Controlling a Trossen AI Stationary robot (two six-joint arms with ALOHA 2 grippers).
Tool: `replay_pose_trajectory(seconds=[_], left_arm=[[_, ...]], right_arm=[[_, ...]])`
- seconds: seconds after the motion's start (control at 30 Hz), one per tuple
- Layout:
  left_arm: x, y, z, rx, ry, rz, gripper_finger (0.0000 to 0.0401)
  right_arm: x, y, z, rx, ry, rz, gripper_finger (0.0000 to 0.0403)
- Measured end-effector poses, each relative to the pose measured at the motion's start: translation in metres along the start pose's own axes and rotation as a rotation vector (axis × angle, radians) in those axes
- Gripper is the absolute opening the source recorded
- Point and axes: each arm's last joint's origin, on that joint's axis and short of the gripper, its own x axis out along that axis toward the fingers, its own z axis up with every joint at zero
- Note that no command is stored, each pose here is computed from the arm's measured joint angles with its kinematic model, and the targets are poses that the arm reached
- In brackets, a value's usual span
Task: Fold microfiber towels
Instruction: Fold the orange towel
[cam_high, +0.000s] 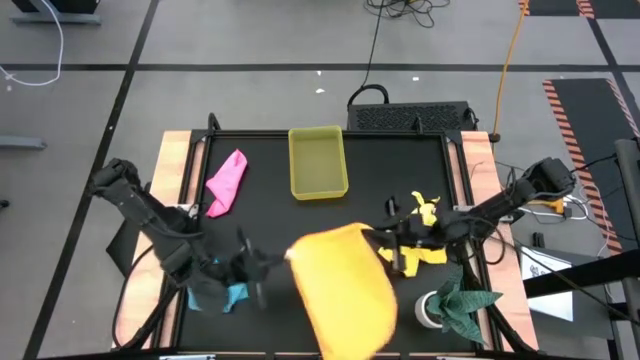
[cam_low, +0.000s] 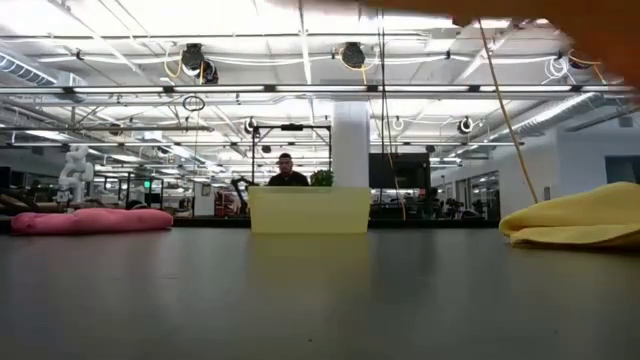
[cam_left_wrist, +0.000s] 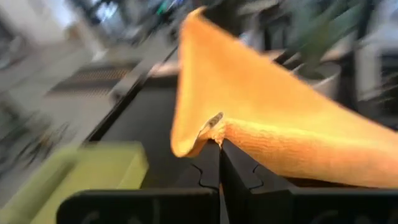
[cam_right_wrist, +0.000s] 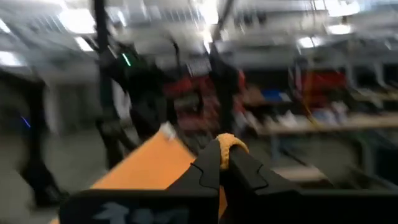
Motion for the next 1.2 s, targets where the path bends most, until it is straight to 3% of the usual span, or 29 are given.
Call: replay_pose_trajectory(seconds=[0.23, 0.47, 0.73, 0.9, 1.03, 1.2], left_arm=[[0.035, 0.028, -0.056, -0.040, 0.182, 0.188, 0.0003], [0.052, 0.048, -0.097, 0.014, 0.288, 0.286, 0.0003], [0.061, 0.071, -0.095, 0.158, 0.380, 0.388, 0.0003], [0.064, 0.084, -0.093, 0.270, 0.438, 0.444, 0.0003], [0.065, 0.092, -0.092, 0.354, 0.428, 0.522, 0.0005], [0.066, 0.093, -0.088, 0.504, 0.409, 0.565, 0.0004]], right_arm=[[0.003, -0.023, -0.033, -0.052, 0.296, -0.149, 0.0000], [0.011, -0.035, -0.052, -0.046, 0.350, -0.211, 0.0000], [0.023, -0.039, -0.079, -0.035, 0.290, -0.283, 0.0000], [0.027, -0.044, -0.088, -0.092, 0.245, -0.344, 0.0000], [0.027, -0.049, -0.084, -0.225, 0.239, -0.454, 0.0000], [0.023, -0.050, -0.060, -0.445, 0.239, -0.559, 0.0000]])
